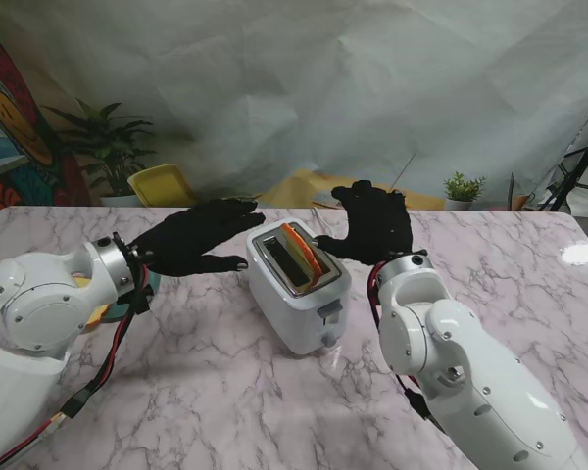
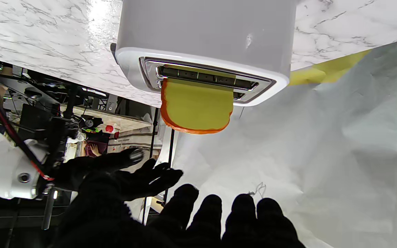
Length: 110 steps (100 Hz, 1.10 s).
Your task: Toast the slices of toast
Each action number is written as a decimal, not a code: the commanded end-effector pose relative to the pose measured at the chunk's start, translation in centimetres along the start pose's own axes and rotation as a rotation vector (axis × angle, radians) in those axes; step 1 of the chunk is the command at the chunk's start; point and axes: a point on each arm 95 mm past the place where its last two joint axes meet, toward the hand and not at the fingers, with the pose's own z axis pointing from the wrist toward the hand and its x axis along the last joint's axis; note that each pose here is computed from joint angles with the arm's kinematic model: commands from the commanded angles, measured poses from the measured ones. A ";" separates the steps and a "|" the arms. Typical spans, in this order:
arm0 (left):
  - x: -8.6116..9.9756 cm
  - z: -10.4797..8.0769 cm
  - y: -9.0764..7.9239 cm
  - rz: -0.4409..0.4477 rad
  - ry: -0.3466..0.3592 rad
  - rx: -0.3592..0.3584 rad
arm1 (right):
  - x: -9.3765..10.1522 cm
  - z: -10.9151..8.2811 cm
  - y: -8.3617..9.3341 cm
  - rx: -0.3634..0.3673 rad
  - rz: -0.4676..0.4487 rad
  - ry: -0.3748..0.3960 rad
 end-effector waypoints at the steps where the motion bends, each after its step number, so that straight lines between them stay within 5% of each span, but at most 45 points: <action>1: 0.0 -0.4 -0.2 0.007 -0.015 -0.012 | -0.3 -1.2 0.0 -0.010 -0.007 0.007; 22: -1.0 -3.5 0.3 0.036 -0.105 -0.053 | -1.8 -5.3 0.1 -0.057 -0.016 0.054; 55: -3.2 -9.7 5.3 0.135 -0.450 -0.087 | -3.0 -10.5 -1.0 -0.113 -0.077 0.211; 93: -7.4 -14.9 11.2 0.268 -0.677 -0.093 | -2.2 -13.0 -2.5 -0.047 -0.113 0.333; 110: -8.6 -17.2 12.4 0.313 -0.710 -0.170 | -1.8 -13.6 -3.0 -0.030 -0.101 0.345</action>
